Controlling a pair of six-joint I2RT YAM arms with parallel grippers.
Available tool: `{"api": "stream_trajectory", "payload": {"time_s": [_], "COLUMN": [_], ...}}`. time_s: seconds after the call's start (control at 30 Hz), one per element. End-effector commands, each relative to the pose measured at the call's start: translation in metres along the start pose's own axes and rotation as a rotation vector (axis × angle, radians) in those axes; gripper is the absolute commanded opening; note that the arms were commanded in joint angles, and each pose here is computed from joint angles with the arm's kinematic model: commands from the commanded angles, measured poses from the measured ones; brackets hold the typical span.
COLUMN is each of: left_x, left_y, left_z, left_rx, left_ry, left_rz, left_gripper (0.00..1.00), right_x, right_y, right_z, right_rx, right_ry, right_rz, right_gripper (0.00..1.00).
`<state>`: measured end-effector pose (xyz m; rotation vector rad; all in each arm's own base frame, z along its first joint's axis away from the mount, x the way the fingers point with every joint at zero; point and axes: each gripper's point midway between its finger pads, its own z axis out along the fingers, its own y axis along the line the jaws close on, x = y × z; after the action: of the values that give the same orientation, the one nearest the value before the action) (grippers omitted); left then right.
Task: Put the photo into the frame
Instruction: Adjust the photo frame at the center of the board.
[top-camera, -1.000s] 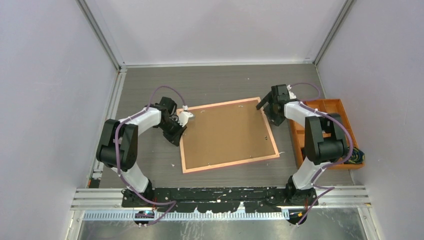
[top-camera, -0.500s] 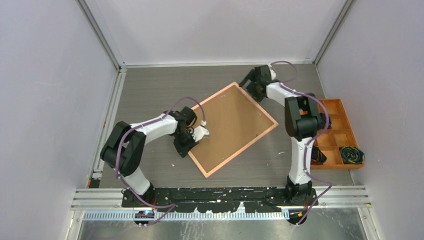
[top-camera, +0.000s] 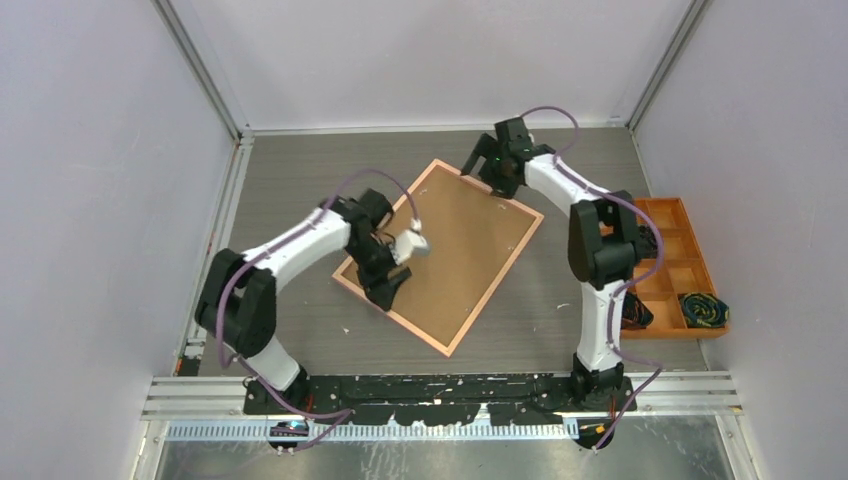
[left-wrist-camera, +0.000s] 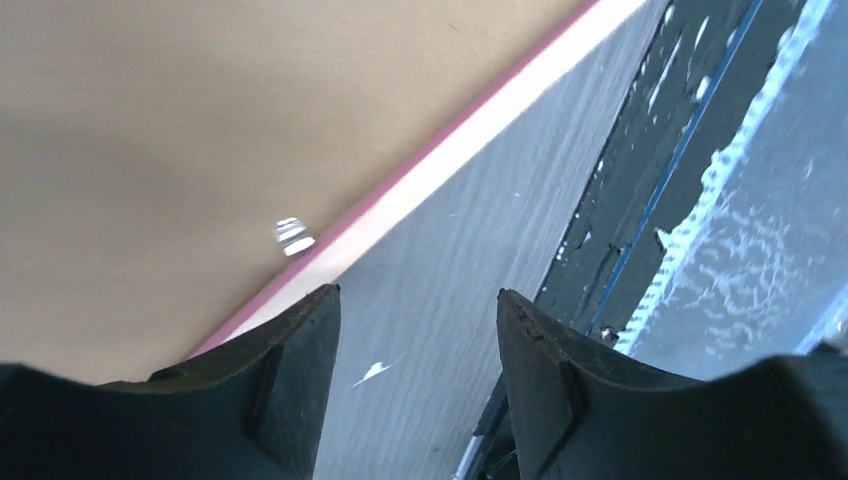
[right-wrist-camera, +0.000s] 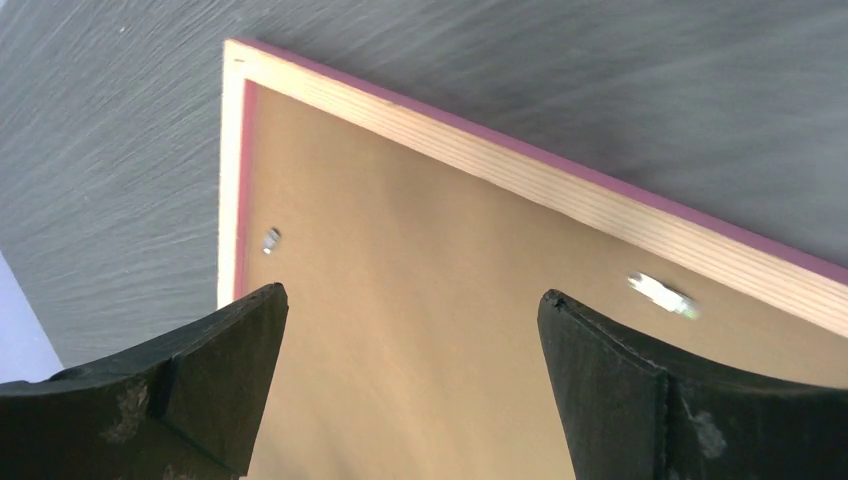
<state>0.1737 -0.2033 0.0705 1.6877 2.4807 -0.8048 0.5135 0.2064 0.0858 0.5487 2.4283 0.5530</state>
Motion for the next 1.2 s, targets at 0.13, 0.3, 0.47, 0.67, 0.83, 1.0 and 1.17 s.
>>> {"api": "stream_trajectory", "payload": {"time_s": [0.13,0.3,0.47,0.67,0.83,1.0,1.17], "left_x": [-0.022,0.018,0.042,0.044,0.042,0.041,0.036], "left_y": [0.11,0.209,0.232,0.211,0.171,0.123,0.07], "left_z": [-0.131,-0.131,-0.094,-0.059,-0.034,-0.013,0.001], "left_rx": [-0.254,-0.369,-0.31,-0.252,-0.186,-0.074,0.069], "left_ry": [-0.317,-0.306,-0.27,-0.239,-0.165,-0.095,-0.078], "left_rz": [-0.162,-0.46,-0.562,-0.522,-0.389,-0.27,-0.191], "left_gripper": [0.58,0.48,0.41,0.41,0.42,0.42,0.43], "right_x": [-0.007,0.054,0.106,0.122,0.103,0.083,0.062], "right_y": [-0.043,-0.09,-0.129,-0.13,-0.111,-0.096,-0.09], "right_z": [-0.108,-0.134,-0.144,-0.131,-0.106,-0.083,-0.071], "right_rx": [0.052,0.085,0.074,0.011,-0.042,-0.067,-0.051], "right_ry": [-0.139,-0.095,-0.081,-0.034,-0.007,0.042,0.047], "right_rz": [0.059,0.17,0.285,0.341,0.342,0.321,0.288], "right_gripper": [1.0,1.0,1.0,1.0,1.0,1.0,1.0]}}
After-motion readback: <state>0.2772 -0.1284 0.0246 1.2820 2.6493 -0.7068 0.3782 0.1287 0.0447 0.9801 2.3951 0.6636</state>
